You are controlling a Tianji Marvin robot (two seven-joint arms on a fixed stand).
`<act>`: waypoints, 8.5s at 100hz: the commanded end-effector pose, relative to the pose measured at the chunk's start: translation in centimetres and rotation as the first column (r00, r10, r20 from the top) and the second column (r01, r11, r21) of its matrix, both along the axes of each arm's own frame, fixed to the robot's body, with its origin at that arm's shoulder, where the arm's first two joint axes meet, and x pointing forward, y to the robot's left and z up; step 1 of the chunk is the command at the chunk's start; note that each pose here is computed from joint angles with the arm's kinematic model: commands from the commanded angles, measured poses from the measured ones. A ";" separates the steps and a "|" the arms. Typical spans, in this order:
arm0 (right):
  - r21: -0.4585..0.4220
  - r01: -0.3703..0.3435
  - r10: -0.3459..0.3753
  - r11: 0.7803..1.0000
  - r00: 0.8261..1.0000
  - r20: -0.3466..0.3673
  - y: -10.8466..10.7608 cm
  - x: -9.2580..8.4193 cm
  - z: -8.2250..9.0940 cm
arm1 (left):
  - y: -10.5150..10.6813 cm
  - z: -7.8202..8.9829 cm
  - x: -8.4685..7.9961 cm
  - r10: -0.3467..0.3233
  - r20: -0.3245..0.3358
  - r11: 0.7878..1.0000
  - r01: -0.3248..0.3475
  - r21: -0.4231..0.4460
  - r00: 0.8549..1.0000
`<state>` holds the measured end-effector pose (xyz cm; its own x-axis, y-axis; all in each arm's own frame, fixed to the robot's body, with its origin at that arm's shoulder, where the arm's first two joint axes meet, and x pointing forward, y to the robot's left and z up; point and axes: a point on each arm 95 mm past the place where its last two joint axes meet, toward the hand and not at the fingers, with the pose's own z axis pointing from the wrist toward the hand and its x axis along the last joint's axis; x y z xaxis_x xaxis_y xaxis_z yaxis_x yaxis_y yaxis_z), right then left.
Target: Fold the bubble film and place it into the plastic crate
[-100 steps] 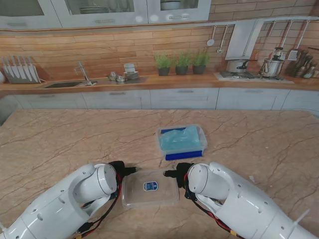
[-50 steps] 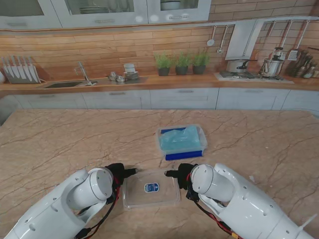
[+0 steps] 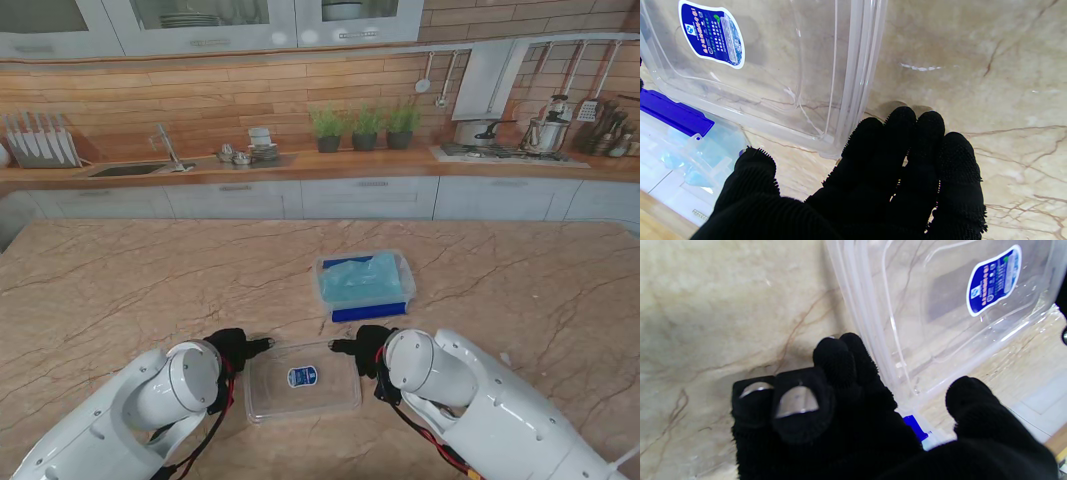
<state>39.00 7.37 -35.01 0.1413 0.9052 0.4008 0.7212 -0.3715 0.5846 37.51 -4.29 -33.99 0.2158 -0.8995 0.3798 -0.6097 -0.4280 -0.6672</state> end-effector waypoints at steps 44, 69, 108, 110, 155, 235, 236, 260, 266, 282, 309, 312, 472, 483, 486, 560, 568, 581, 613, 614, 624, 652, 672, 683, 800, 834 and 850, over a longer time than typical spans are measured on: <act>0.078 -0.072 0.070 0.994 0.997 0.039 2.9 -0.2 2.2 | -2.2 1.8 -0.9 -0.050 0.042 0.995 0.053 -0.080 0.998; 0.090 -0.075 0.071 0.993 0.996 0.053 2.9 0.0 3.0 | -2.0 2.4 -0.8 -0.046 0.056 0.994 0.051 -0.100 0.997; 0.111 -0.086 0.076 0.990 0.993 0.086 2.9 0.4 4.5 | -1.9 3.9 -0.6 -0.044 0.089 0.989 0.056 -0.134 0.995; 0.112 -0.086 0.076 0.990 0.993 0.087 2.8 0.5 4.6 | -1.9 4.0 -0.6 -0.044 0.091 0.989 0.057 -0.135 0.995; 0.133 -0.105 0.089 0.986 0.988 0.127 2.7 1.6 6.9 | -2.0 6.6 0.4 -0.051 0.142 0.985 0.074 -0.159 0.989; 0.130 -0.062 0.046 0.990 0.992 0.121 0.9 8.5 10.6 | -3.3 10.0 7.8 -0.051 0.122 0.968 0.079 -0.236 0.991; 0.129 -0.060 0.045 0.990 0.992 0.121 0.9 8.6 10.6 | -3.4 10.1 7.9 -0.051 0.122 0.968 0.079 -0.237 0.991; 0.111 -0.024 0.011 0.994 0.994 0.113 -0.2 10.0 10.9 | -4.8 11.0 10.2 -0.078 0.098 0.962 0.101 -0.254 0.992; 0.106 -0.013 0.001 0.994 0.994 0.113 -0.6 10.2 10.9 | -5.3 11.1 10.7 -0.086 0.091 0.960 0.107 -0.260 0.992; 0.086 0.021 -0.032 0.996 0.992 0.119 -1.8 10.7 10.9 | -6.4 11.3 12.1 -0.101 0.071 0.955 0.117 -0.274 0.992; 0.059 0.075 -0.082 0.995 0.988 0.127 -3.4 11.6 10.8 | -8.0 11.5 14.4 -0.120 0.043 0.951 0.127 -0.283 0.992; 0.054 0.081 -0.088 0.995 0.988 0.128 -3.6 11.7 10.8 | -8.2 11.4 14.7 -0.122 0.039 0.950 0.128 -0.285 0.992; -0.087 0.241 -0.231 0.967 0.966 0.115 -7.8 17.7 7.2 | -10.7 8.4 20.5 -0.092 -0.076 0.974 0.074 -0.215 0.993; -0.096 0.253 -0.242 0.963 0.964 0.114 -7.9 17.8 6.7 | -10.6 7.8 20.6 -0.080 -0.089 0.979 0.062 -0.195 0.993; -0.098 0.255 -0.244 0.962 0.963 0.113 -7.9 17.8 6.6 | -10.6 7.7 20.7 -0.077 -0.092 0.980 0.058 -0.192 0.993; -0.122 0.297 -0.285 0.947 0.952 0.110 -9.0 16.7 4.8 | -9.8 6.7 20.2 -0.063 -0.107 0.995 0.055 -0.078 0.992; -0.129 0.304 -0.290 0.944 0.950 0.115 -9.3 16.5 4.8 | -9.6 6.8 19.9 -0.065 -0.101 0.995 0.057 -0.079 0.993; -0.132 0.319 -0.302 0.939 0.944 0.131 -9.8 16.2 4.9 | -9.2 7.0 19.5 -0.062 -0.076 0.995 0.056 -0.077 0.995; -0.127 0.340 -0.306 0.932 0.924 0.229 -10.6 16.5 5.3 | -7.8 7.5 17.7 -0.063 -0.019 0.993 0.061 -0.102 0.998; -0.125 0.340 -0.305 0.932 0.923 0.232 -10.6 16.5 5.3 | -7.8 7.5 17.6 -0.064 -0.018 0.993 0.061 -0.104 0.998; -0.108 0.328 -0.292 0.939 0.922 0.255 -10.5 17.1 5.4 | -7.2 7.4 16.6 -0.070 -0.013 0.989 0.068 -0.128 0.997; -0.046 0.289 -0.263 0.956 0.918 0.295 -9.2 19.3 4.7 | -5.6 6.7 13.0 -0.091 -0.036 0.981 0.084 -0.177 0.995; -0.018 0.251 -0.236 0.968 0.929 0.284 -8.0 20.6 3.9 | -4.6 5.9 10.2 -0.105 -0.061 0.968 0.088 -0.236 0.993; -0.017 0.233 -0.219 0.972 0.936 0.277 -7.3 21.0 3.3 | -4.5 5.5 8.7 -0.122 -0.071 0.959 0.099 -0.267 0.990; -0.094 0.203 -0.179 0.975 0.960 0.215 -5.9 7.2 0.0 | -4.9 2.6 0.2 -0.255 -0.060 0.889 0.210 -0.406 0.965; -0.032 0.262 -0.232 0.965 0.900 0.369 -7.2 6.9 1.9 | -5.4 2.4 -0.3 -0.247 -0.040 0.891 0.211 -0.403 0.968; 0.020 0.248 -0.236 0.969 0.890 0.390 -6.7 7.9 2.2 | -5.6 2.3 -0.6 -0.244 -0.046 0.888 0.204 -0.412 0.969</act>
<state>46.32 -0.12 -33.18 0.2112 0.8807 0.4239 0.3274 -0.4724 0.8183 37.50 -9.42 -31.54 0.0746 -0.7103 0.7000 -0.7628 -0.4928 -0.4188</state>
